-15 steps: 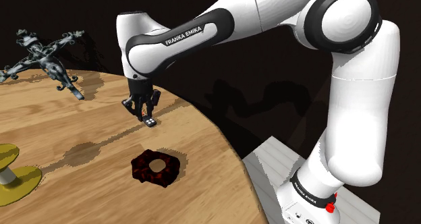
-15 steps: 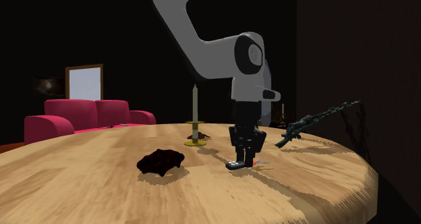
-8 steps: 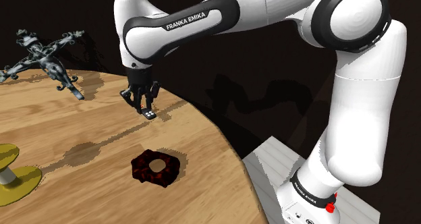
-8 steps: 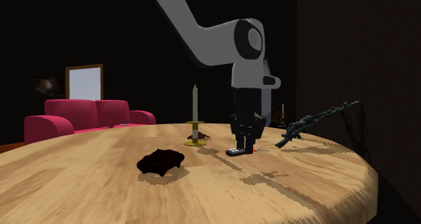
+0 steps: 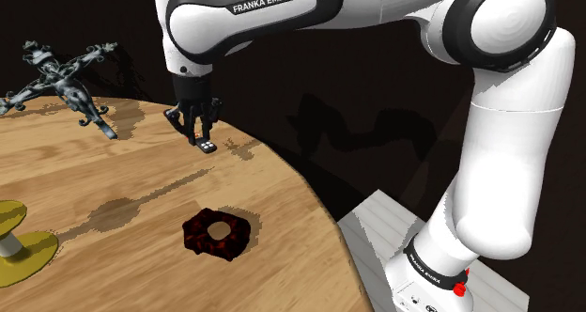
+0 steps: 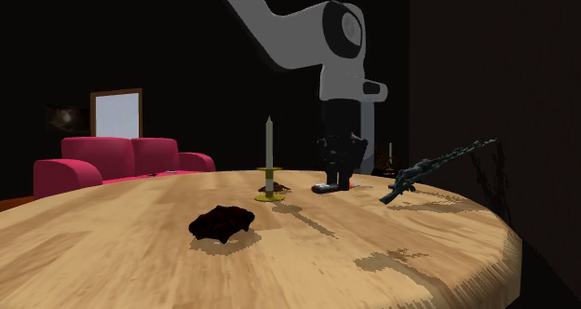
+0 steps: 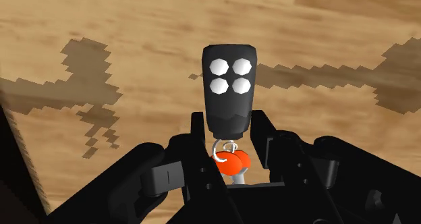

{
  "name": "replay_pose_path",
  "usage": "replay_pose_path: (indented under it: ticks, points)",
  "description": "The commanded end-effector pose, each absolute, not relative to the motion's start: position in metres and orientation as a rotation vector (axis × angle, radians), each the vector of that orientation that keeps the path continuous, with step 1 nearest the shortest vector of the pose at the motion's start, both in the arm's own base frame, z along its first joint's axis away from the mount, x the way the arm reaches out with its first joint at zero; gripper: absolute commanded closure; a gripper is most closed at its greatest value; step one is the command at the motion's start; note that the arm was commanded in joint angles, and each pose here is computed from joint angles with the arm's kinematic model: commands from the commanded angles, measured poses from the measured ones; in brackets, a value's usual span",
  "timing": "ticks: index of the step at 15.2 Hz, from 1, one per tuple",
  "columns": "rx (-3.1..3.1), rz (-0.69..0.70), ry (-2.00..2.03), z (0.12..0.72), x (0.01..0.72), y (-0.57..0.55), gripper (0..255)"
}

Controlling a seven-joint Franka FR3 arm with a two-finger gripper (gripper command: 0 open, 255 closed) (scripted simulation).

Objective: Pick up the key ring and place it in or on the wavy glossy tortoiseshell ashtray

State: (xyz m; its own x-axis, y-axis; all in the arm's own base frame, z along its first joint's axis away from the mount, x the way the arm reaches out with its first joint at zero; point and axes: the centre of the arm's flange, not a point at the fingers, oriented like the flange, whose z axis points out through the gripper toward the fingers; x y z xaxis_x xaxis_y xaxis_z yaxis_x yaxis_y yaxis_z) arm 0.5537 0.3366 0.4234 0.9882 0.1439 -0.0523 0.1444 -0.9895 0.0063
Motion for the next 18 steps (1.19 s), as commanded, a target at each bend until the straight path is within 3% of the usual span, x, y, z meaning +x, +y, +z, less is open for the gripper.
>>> replay_pose_path:
  ticks: [1,7,18]
  points:
    - [3.122,-0.082,0.226,0.434,0.553,0.336,255]
    - [3.122,-0.082,0.226,0.462,0.553,0.336,255]
    - [3.122,-0.082,0.226,0.471,0.415,0.379,255]
